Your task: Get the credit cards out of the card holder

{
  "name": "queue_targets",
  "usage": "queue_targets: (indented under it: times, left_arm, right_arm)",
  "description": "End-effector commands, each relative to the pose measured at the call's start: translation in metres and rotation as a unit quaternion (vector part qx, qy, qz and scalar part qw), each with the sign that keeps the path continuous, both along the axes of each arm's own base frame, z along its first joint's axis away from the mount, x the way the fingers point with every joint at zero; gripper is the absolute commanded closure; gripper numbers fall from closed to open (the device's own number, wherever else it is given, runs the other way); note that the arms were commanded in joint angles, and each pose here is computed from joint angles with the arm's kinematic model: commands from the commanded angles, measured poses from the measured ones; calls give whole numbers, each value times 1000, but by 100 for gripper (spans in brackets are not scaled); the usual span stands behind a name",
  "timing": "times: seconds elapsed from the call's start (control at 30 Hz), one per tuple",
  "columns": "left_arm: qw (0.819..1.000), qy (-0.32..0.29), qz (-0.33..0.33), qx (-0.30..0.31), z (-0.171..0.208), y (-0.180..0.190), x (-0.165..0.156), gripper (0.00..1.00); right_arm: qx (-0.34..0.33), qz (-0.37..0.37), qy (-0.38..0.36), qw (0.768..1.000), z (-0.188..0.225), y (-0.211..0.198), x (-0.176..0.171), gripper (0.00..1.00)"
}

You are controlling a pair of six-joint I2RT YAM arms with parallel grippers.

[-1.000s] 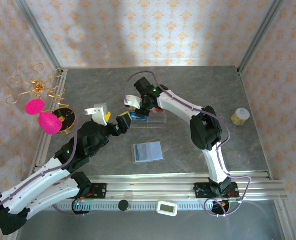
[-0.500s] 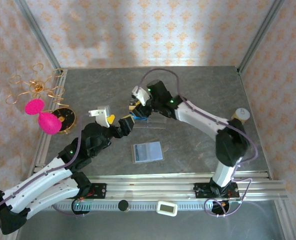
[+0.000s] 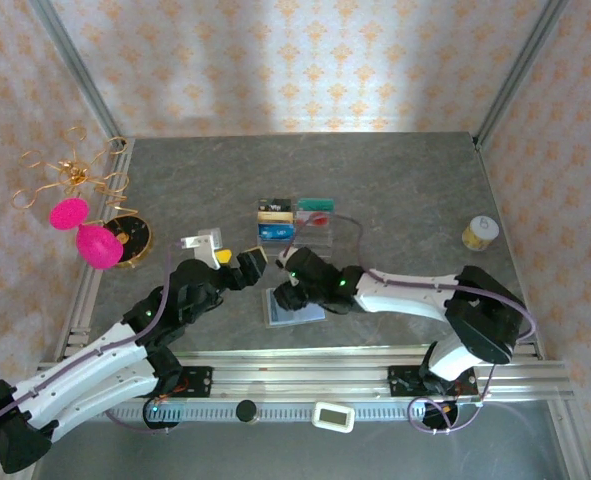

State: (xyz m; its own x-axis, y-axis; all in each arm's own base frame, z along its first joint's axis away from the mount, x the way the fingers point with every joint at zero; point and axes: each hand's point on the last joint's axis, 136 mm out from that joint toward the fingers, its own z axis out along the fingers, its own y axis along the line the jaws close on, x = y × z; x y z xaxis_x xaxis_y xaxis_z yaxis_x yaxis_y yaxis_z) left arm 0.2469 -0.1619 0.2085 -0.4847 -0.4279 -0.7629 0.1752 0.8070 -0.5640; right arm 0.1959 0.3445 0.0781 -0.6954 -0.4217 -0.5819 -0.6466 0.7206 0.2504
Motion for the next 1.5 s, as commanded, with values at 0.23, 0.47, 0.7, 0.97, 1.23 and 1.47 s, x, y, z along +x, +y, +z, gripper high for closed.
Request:
queue_targets:
  times: [0.23, 0.47, 0.7, 0.97, 1.23, 1.47]
  left_arm:
    - [1000, 6, 3, -23, -7, 4, -4, 3]
    - [1000, 23, -5, -9, -20, 1, -5, 9]
    - [998, 60, -21, 8, -50, -7, -7, 29]
    - [989, 129, -68, 16, -109, -30, -14, 78]
    - [975, 173, -132, 48, -142, -67, -18, 93]
    - [958, 190, -201, 79, -150, -108, -23, 87]
  right_arm:
    - [-84, -28, -28, 996, -40, 8, -1, 57]
    - [-105, -37, -19, 994, -58, 2, -5, 86]
    - [-24, -73, -31, 997, -34, 8, -1, 100]
    - [67, -79, -37, 994, -6, 10, -6, 100]
    - [90, -92, -37, 991, 1, 3, -8, 95]
    - [116, -171, -93, 974, 37, -42, 4, 64]
